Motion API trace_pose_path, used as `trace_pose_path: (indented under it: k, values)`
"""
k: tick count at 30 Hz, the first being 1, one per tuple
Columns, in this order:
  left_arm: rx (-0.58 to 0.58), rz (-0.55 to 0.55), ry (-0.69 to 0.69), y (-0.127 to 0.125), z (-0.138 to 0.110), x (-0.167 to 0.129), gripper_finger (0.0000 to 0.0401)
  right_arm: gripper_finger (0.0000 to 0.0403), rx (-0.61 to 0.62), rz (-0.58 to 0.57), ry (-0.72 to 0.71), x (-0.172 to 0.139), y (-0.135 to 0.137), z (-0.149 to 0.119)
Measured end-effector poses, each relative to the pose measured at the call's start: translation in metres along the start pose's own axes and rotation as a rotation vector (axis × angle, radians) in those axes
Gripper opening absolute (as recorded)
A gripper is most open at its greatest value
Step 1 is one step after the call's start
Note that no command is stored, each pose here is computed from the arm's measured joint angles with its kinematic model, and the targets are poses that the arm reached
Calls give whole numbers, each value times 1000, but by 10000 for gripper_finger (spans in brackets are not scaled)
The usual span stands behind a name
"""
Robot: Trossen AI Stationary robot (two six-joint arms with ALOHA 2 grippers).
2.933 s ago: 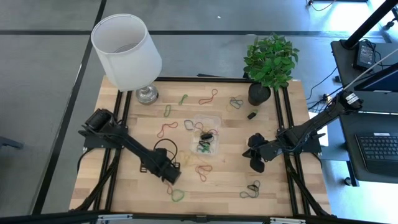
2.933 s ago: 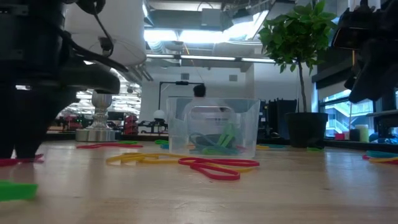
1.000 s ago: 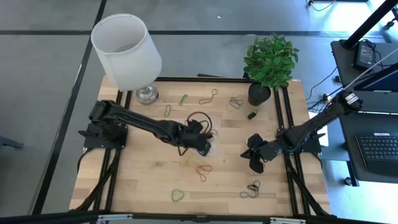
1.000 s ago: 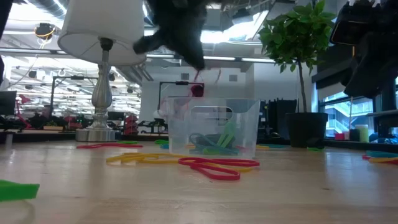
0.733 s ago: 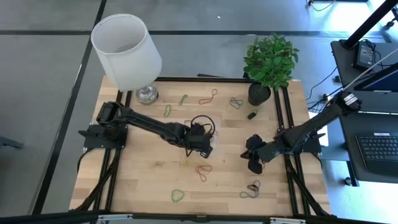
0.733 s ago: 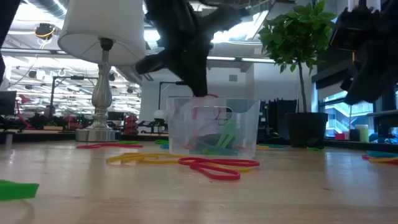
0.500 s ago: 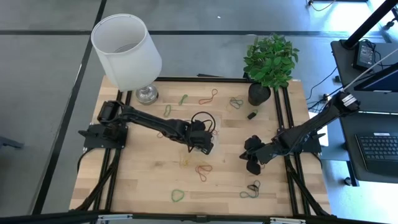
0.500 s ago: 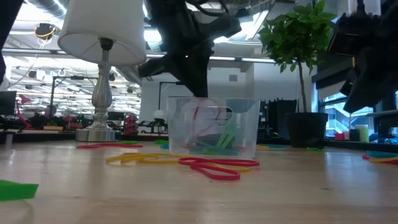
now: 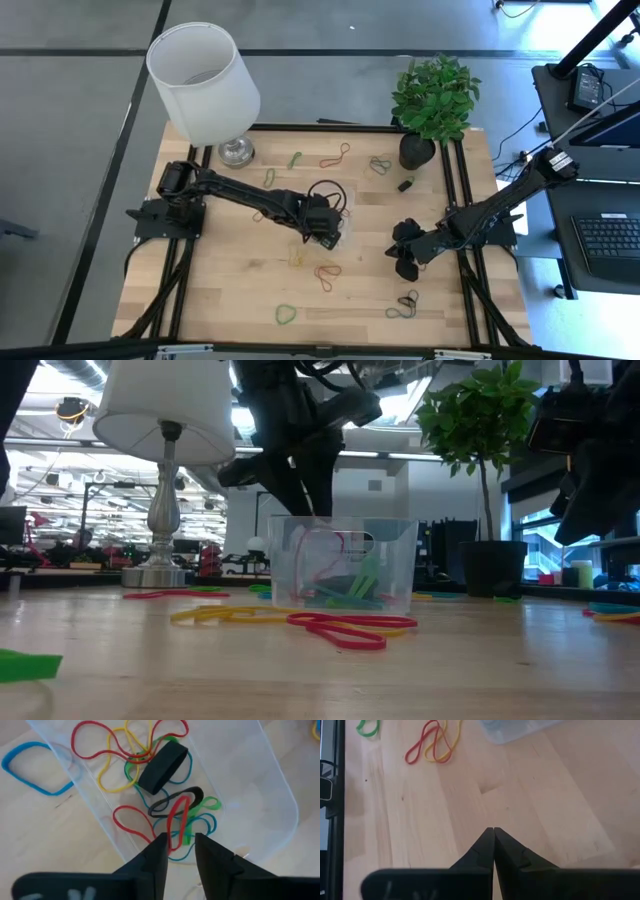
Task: Pick and place rubber bands into bin
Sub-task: Put the red rubber band into the bin, then put the blue rubber band into the bin
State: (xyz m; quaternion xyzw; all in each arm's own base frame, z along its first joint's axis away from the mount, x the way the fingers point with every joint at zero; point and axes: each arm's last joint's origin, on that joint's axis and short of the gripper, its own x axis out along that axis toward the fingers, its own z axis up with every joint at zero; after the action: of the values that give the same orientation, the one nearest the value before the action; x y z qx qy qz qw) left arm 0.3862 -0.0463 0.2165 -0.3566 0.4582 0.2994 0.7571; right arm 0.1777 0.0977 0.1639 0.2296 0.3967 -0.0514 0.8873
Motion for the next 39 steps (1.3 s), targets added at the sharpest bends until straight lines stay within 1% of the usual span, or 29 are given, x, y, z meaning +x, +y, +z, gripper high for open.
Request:
trace_pose_path:
  k: [3, 7, 10, 15, 19, 24, 27, 29, 31, 33, 35, 37, 39]
  values:
    - [0, -7, 23, 0, 0, 0, 94, 12, -10, 0, 0, 0, 0, 0]
    - [62, 4, 22, 4, 5, 1, 93, 12, 7, 3, -3, 0, 0, 0]
    - [137, 5, 27, 9, 13, 3, 101, 12, 23, 16, -14, 0, 2, 1]
    - [277, -26, 68, 15, 23, 5, 125, 12, 43, 33, -48, 0, 3, 5]
    - [377, -16, 72, 20, 32, 4, 140, 12, 109, 42, -79, 1, 3, 10]
    - [504, -4, 74, 19, 44, -10, 137, 12, 185, 59, -109, 1, 3, 15]
    - [576, 47, 65, 17, 49, -22, 135, 12, 239, 65, -132, 2, 1, 20]
    - [644, 107, 66, 17, 49, -31, 135, 12, 277, 68, -162, 2, 1, 24]
    - [732, 184, 72, 18, 45, -39, 136, 10, 288, 59, -193, 1, 2, 29]
    - [835, 252, 78, 20, 36, -47, 136, 5, 276, 54, -233, -2, 7, 37]
    - [902, 292, 39, 21, 28, -54, 135, 4, 252, 32, -264, -4, 13, 46]
    - [943, 293, -10, 24, 20, -60, 134, 4, 242, -1, -282, -5, 19, 56]
    - [958, 265, -65, 31, 13, -66, 135, 3, 228, -45, -270, -6, 24, 64]
